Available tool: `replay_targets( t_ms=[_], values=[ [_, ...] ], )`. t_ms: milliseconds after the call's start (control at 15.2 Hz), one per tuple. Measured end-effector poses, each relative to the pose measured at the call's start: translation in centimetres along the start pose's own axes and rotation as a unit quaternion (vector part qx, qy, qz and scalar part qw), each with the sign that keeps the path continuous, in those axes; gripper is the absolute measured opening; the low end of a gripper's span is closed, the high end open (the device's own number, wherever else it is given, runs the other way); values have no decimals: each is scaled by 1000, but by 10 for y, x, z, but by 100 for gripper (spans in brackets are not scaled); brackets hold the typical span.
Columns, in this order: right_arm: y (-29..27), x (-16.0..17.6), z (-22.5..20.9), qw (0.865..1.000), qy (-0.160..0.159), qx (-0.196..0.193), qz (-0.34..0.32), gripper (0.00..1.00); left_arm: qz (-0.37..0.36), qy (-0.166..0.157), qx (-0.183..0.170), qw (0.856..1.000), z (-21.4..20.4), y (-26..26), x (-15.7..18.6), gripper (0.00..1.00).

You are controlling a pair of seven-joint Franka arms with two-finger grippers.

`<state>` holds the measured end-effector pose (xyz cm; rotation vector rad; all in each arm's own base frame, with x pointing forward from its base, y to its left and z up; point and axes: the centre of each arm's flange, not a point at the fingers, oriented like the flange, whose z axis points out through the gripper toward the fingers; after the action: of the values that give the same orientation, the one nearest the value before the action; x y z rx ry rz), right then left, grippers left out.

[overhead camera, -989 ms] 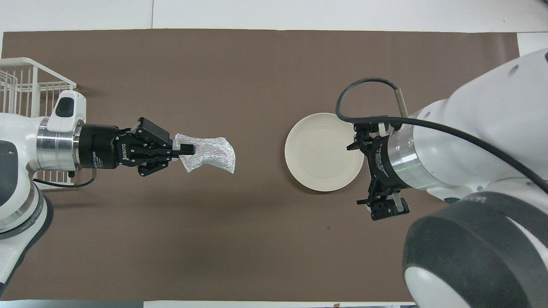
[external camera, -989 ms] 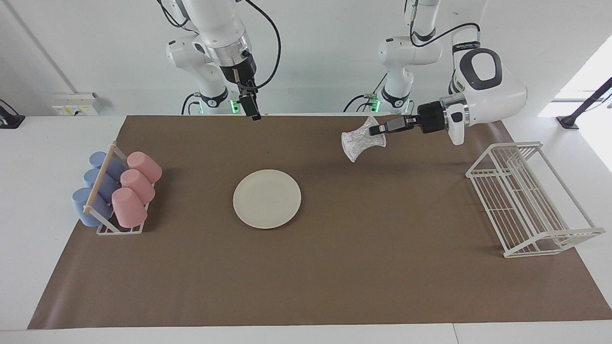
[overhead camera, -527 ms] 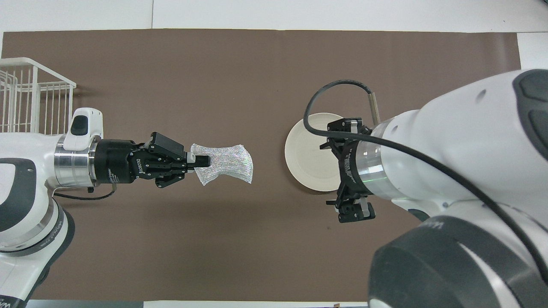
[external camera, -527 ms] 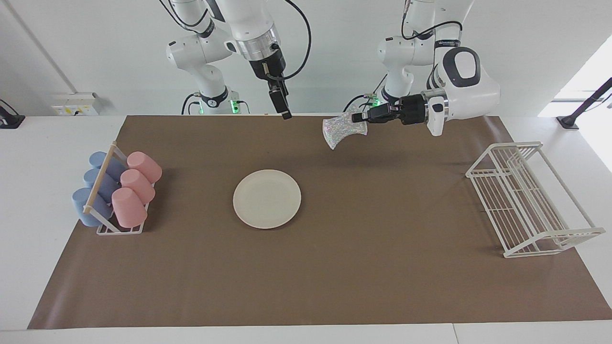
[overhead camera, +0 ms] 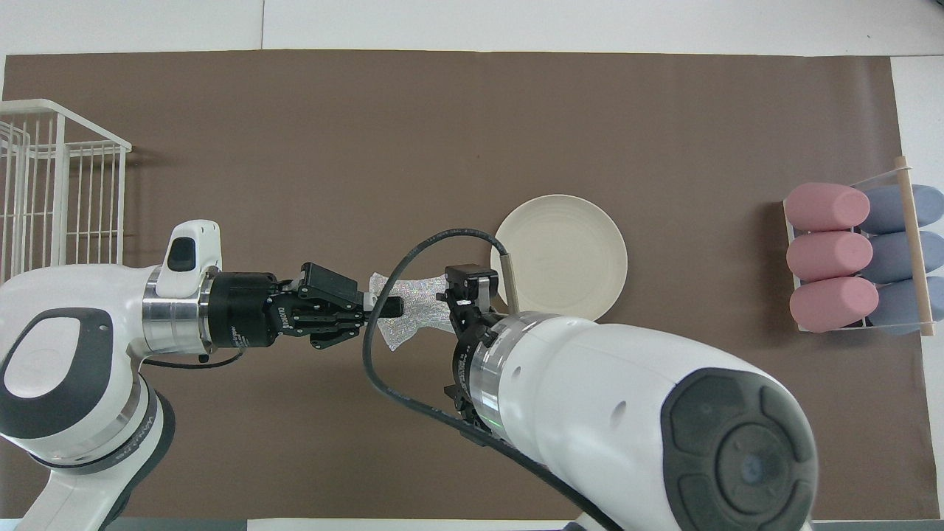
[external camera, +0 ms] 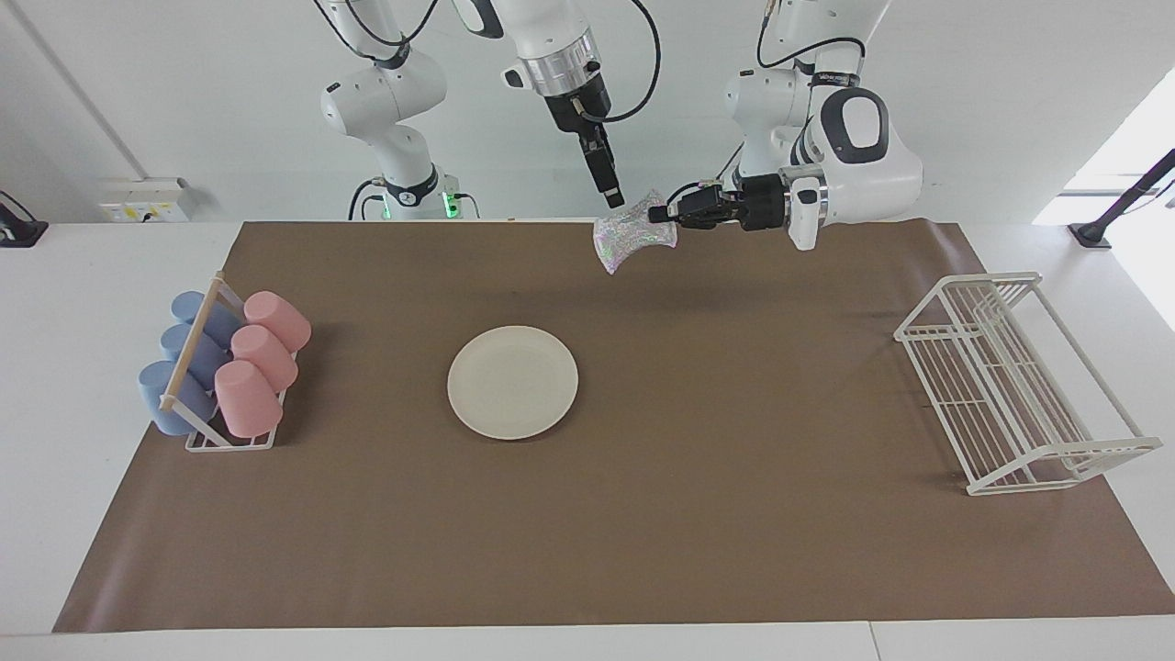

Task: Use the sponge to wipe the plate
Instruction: 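Grasp the sponge from the left gripper with the right gripper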

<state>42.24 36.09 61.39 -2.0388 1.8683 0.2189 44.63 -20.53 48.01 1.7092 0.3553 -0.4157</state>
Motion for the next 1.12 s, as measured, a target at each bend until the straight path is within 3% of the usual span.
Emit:
replay_targets(
  t_ms=[462, 527, 989, 1055, 1121],
  values=[
    [-3, 11, 30, 1000, -5, 18, 9, 97, 88, -16, -9, 996, -4, 1, -3, 5],
    [-2, 9, 30, 1000, -5, 18, 7, 91, 92, -17, -10, 996, -4, 1, -3, 5],
    [3, 3, 31, 1000, -8, 17, 1, 19, 96, -41, -7, 994, -6, -4, -6, 5],
    [3, 2, 31, 1000, -8, 18, 0, 12, 96, -43, -6, 994, -7, -5, -7, 5],
    [3, 2, 31, 1000, -9, 18, 0, 12, 96, -45, -5, 994, -7, -5, -7, 5]
  ],
)
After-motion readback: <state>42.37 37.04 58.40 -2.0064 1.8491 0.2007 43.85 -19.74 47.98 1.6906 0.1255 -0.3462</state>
